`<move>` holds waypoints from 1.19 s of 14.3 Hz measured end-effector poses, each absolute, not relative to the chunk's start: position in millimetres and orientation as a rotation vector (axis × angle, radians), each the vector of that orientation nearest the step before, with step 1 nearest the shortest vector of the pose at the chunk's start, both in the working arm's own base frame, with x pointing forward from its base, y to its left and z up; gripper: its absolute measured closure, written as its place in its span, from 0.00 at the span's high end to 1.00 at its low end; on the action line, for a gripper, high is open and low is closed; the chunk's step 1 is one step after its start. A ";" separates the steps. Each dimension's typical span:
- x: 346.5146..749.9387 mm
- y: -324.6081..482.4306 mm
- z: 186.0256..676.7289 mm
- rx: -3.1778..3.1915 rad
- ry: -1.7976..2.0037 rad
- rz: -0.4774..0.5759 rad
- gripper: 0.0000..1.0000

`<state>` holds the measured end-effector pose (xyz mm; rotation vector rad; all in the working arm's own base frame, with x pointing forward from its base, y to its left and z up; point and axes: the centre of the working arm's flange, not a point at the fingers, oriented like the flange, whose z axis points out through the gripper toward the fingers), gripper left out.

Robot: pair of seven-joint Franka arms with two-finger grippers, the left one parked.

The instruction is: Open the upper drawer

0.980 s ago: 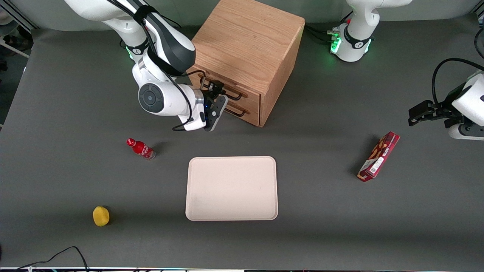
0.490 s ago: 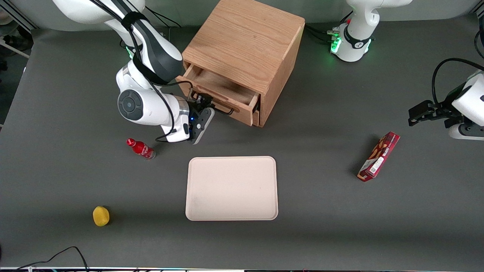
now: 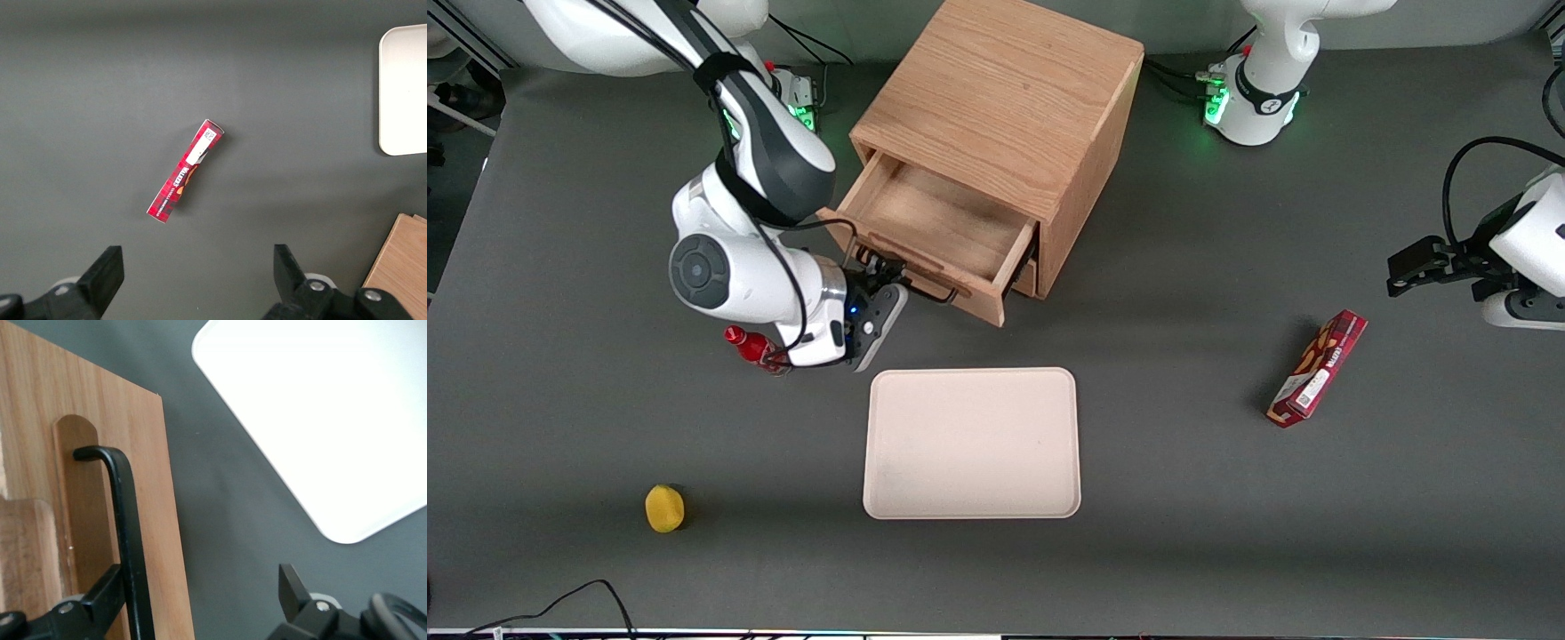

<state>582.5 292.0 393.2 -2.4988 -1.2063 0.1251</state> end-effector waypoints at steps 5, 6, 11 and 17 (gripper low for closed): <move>608.6 268.7 398.0 -2.570 -1.249 0.088 1.00; 613.0 264.7 400.8 -2.587 -1.267 0.082 1.00; 633.6 247.5 401.5 -2.639 -1.316 0.058 1.00; 658.5 222.0 438.1 -2.647 -1.322 0.060 1.00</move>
